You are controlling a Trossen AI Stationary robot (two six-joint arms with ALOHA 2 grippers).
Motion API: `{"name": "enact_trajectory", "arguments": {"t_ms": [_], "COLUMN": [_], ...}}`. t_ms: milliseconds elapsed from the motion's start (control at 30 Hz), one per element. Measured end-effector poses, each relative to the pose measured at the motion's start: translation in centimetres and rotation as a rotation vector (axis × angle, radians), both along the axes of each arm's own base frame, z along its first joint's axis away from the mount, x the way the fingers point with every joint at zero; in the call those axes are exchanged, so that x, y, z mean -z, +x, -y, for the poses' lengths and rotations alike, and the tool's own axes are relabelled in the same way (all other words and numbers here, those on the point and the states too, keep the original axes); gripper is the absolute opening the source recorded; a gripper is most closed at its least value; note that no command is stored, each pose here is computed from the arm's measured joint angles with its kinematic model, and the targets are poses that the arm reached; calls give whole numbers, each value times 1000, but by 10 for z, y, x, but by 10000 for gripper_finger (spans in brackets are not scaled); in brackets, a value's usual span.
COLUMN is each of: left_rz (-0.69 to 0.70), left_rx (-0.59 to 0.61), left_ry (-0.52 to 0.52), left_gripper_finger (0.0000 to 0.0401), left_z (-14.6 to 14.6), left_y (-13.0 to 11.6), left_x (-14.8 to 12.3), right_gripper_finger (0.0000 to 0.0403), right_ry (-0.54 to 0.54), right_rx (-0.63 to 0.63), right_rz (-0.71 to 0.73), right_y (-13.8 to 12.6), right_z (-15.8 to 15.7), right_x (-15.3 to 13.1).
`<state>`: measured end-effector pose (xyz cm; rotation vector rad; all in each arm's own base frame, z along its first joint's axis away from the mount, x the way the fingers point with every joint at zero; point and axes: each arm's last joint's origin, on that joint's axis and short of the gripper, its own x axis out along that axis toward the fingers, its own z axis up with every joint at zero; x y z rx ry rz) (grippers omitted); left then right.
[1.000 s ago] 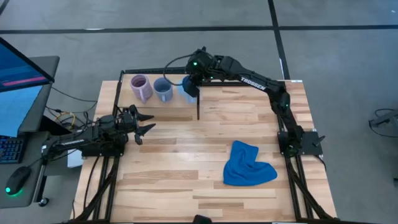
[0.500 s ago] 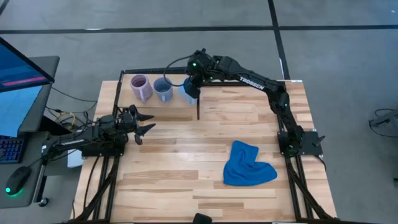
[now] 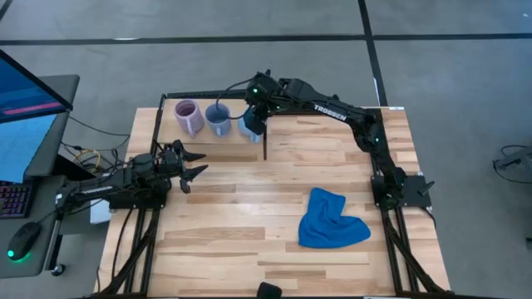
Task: Stack small to large cups/mugs on shelf
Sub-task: Put the blue cup on the shelf
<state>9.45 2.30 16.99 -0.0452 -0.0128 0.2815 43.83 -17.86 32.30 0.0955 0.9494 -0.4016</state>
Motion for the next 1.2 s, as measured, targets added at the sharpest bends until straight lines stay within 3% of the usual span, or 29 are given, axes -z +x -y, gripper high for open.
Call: {"name": "enact_trajectory", "arguments": {"t_ms": [1200], "left_rz": [0], "left_rx": [0], "left_ry": [0], "left_gripper_finger": [180], "left_z": [0], "left_y": [0], "left_x": [0], "right_gripper_finger": [49], "right_ry": [4], "right_rx": [6], "right_rz": [-7], "right_y": [-3], "right_z": [2], "right_x": [-1]}}
